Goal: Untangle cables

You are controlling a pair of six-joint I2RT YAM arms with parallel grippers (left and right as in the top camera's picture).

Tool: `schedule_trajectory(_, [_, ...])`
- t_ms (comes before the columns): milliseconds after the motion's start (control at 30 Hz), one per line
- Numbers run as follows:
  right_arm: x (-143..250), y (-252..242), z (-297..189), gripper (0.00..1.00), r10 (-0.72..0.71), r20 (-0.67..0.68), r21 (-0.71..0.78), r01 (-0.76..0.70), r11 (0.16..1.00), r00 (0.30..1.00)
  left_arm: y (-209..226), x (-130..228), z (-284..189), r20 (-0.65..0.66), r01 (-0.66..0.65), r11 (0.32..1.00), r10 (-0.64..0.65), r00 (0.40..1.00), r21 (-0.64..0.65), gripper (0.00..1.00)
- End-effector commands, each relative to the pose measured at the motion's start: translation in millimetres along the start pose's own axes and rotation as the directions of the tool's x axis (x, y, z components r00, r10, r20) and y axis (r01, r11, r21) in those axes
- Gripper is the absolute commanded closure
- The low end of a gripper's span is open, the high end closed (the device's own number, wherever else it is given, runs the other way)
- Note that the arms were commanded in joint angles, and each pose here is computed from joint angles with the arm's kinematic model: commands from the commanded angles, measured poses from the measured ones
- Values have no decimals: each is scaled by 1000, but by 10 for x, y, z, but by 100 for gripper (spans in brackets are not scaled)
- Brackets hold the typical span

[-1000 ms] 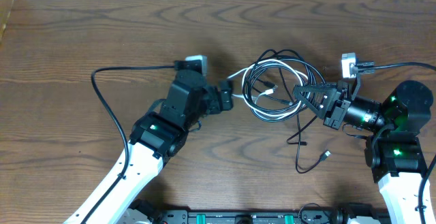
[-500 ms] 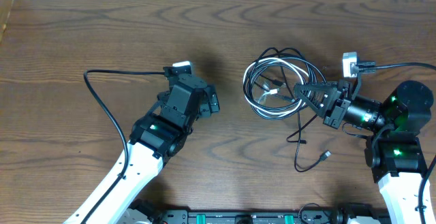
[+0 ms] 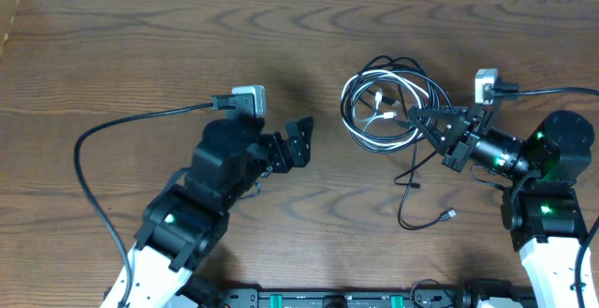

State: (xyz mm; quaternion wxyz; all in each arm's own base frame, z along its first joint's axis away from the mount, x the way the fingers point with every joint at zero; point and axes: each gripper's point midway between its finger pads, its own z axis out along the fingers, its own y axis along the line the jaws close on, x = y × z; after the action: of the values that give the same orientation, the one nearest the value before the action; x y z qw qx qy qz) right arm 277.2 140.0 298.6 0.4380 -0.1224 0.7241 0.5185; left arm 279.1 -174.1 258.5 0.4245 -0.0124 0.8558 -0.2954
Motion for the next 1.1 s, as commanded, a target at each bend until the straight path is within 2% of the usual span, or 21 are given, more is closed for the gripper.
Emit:
schedule_trajectory(0, [-43,56,10,99,-73,4,-10,73,997,997,-307,125,-58,-85,34,985,-20,996,170,2])
schedule_trajectory(100, [-26,80,11,99,-78,-4,-24,78,997,997,-369,203,-31,-133,57,977,-30,991,205,2])
schedule_trajectory(233, [-9,108,10,99,-86,-13,-41,85,995,996,-411,200,32,-163,160,964,-127,978,210,2])
schedule_trajectory(400, [-3,115,10,99,-101,-15,-46,100,994,995,-661,129,54,-174,165,928,-111,978,335,2])
schedule_trajectory(567, [-3,115,10,99,-101,-15,-46,100,994,995,-723,136,94,-212,235,907,-168,963,349,2])
schedule_trajectory(900, [14,109,9,99,-91,-21,-46,90,995,996,-1008,198,188,-215,200,881,-116,970,430,0])
schedule_trajectory(1000, [28,105,9,99,-82,-26,-45,81,996,996,-1000,197,238,-212,200,883,-118,970,425,22])
schedule_trajectory(1033, [30,104,9,99,-81,-27,-45,80,996,996,-999,197,250,-213,201,883,-118,970,425,27])
schedule_trajectory(1067, [30,104,9,99,-81,-27,-45,80,996,996,-996,201,266,-214,202,883,-119,970,423,28])
